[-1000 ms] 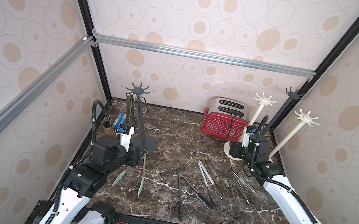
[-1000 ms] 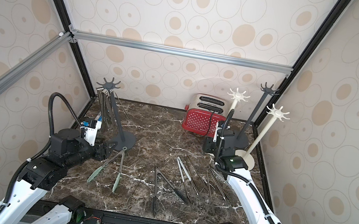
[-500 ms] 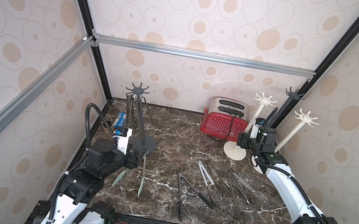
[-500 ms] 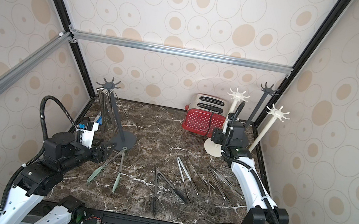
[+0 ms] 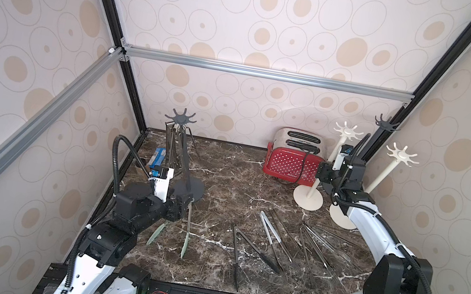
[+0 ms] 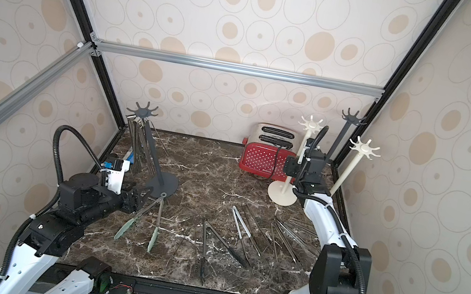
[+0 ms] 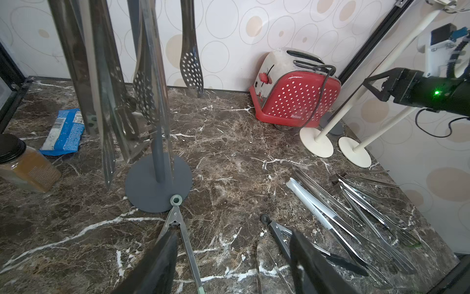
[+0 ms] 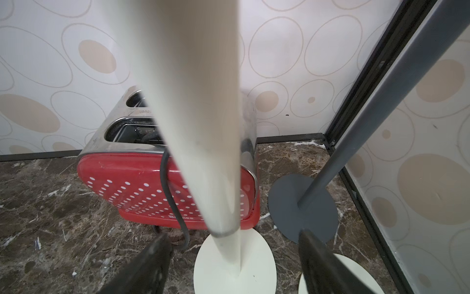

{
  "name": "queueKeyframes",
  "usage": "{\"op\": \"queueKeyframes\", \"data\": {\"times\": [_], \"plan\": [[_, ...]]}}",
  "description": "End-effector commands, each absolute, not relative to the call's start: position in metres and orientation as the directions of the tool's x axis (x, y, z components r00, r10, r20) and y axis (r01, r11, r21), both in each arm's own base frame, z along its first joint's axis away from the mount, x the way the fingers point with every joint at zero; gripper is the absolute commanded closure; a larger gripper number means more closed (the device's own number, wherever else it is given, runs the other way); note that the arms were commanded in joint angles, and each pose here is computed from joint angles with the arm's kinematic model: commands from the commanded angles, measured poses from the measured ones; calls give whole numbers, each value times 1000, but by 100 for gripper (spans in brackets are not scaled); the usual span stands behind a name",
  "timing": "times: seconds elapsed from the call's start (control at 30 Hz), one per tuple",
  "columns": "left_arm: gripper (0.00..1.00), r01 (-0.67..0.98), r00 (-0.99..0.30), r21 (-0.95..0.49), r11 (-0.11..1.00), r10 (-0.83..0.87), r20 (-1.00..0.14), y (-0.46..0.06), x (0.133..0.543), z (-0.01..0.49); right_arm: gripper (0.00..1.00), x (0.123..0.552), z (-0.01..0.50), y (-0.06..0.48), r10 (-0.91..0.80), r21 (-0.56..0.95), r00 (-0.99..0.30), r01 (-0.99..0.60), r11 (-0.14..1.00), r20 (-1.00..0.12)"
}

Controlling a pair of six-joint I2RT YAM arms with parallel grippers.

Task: Hang food tongs on kitchen utensil racks
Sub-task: Pick up the rack from the center of the board.

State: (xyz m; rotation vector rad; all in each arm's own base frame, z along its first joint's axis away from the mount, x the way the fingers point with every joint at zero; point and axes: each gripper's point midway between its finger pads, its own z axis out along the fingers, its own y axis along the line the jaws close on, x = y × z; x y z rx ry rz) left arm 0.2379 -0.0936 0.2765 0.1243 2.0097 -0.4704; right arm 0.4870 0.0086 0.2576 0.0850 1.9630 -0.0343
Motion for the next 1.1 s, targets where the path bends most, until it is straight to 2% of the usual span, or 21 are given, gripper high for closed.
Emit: {"op": "queueKeyframes", "data": {"times": [0.0, 0.23, 0.57, 0.83, 0.97, 1.0, 1.07], "plan": [[30, 282, -458, -276, 919, -123, -880, -92, 240, 280, 19, 503, 279, 8, 60, 45, -295, 60, 997, -953], [30, 276, -466, -271, 922, -118, -877, -92, 242, 277, 24, 517, 277, 10, 53, 47, -255, 28, 999, -965], [30, 271, -466, -267, 925, -117, -877, -91, 242, 277, 45, 521, 269, 14, 51, 51, -250, 5, 999, -967], [30, 273, -469, -269, 924, -116, -876, -92, 243, 276, 77, 517, 271, 16, 36, 41, -249, -13, 999, -968], [30, 272, -468, -269, 924, -118, -876, -91, 242, 276, 97, 515, 275, 16, 29, 33, -243, -15, 999, -970], [30, 272, -468, -269, 924, -117, -876, -91, 242, 276, 100, 514, 275, 17, 26, 32, -241, -18, 999, -970], [30, 272, -467, -268, 924, -117, -877, -91, 242, 276, 100, 512, 279, 17, 25, 31, -233, -24, 999, -972]]}}
